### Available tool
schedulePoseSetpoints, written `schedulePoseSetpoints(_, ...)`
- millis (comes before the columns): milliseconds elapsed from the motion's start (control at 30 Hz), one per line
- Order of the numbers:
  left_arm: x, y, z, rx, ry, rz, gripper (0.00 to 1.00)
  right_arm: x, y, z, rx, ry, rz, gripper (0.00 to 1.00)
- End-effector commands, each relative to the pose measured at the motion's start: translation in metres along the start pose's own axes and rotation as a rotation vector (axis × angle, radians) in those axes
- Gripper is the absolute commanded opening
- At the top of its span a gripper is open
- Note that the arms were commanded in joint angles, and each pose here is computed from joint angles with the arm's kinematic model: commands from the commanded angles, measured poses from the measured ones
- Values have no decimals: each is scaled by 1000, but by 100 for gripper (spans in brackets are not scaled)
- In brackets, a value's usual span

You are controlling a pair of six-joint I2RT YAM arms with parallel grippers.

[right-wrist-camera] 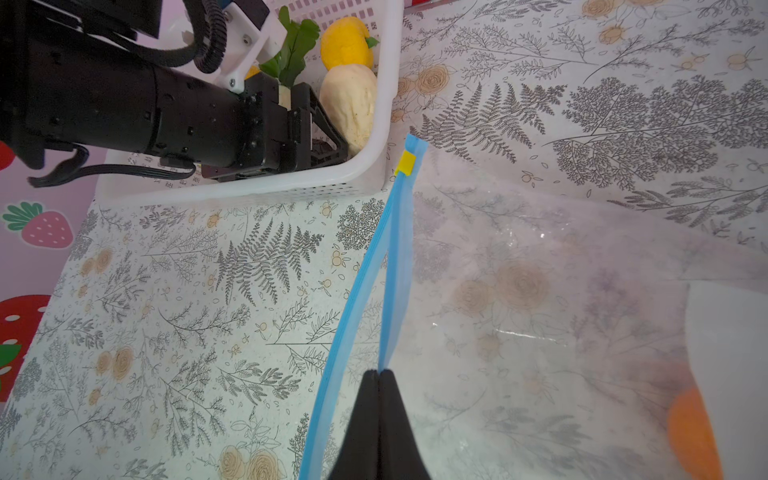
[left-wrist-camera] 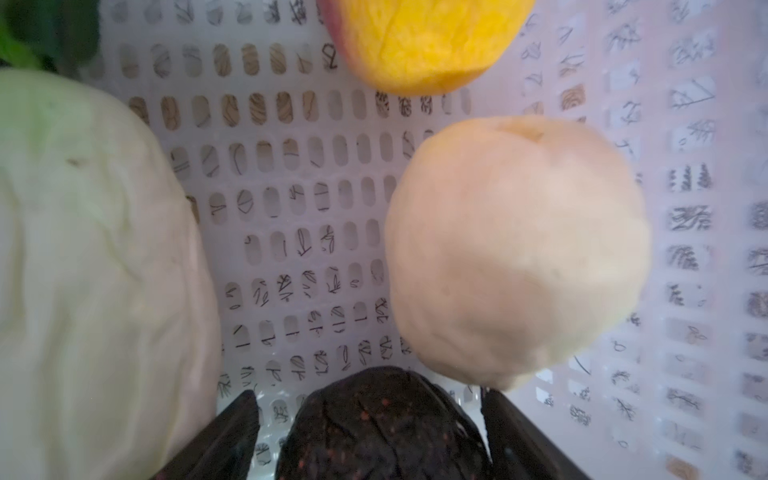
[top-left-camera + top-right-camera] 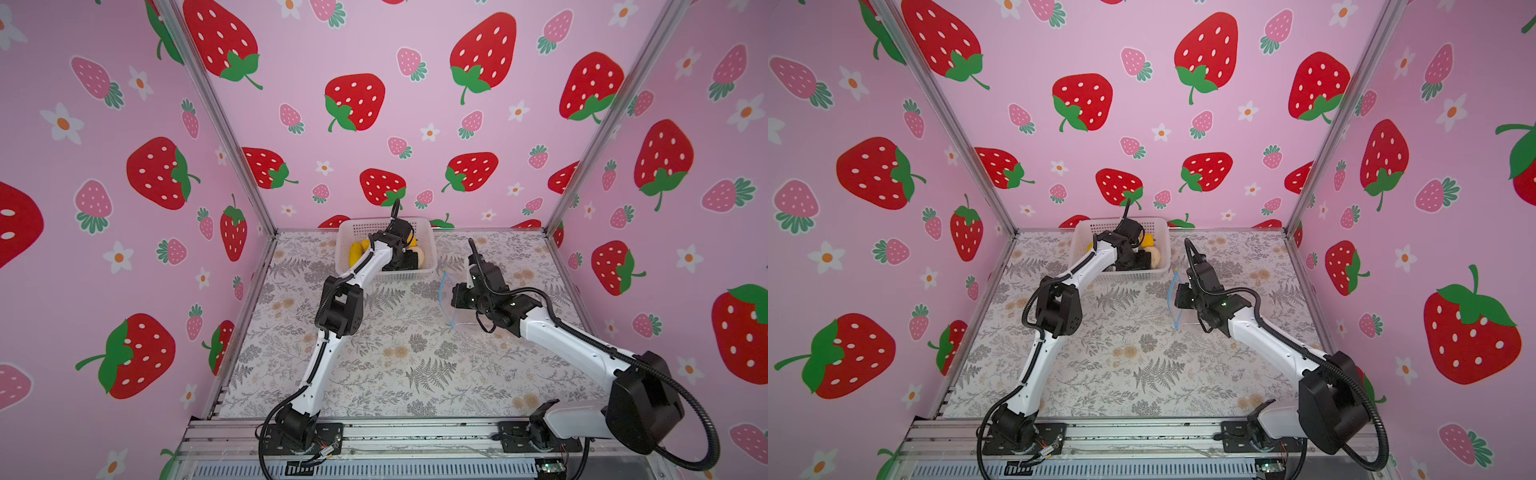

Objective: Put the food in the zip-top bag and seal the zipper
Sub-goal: 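Lower the left gripper and grasp the dark avocado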

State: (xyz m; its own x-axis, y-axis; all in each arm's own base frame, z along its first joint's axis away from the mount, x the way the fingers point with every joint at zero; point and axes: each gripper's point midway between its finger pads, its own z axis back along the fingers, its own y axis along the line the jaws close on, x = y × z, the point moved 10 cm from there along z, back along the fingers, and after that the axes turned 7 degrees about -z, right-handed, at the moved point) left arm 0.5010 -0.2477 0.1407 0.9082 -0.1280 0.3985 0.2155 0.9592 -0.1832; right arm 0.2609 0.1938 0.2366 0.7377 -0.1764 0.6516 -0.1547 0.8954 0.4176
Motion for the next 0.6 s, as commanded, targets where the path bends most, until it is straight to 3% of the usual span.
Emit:
schedulePoseSetpoints(0,-3,0,-6,23,22,-26,89,14,6,9,27,-42,-7,5)
schedulePoseSetpoints(167,-3,-5,-2,3,19,-39,88,15,7,9,34,-42,-6,5)
schedulePoseSetpoints(567,-3,-4,15,-15,17,-21,69,15,7,9,34,-43,-6,5)
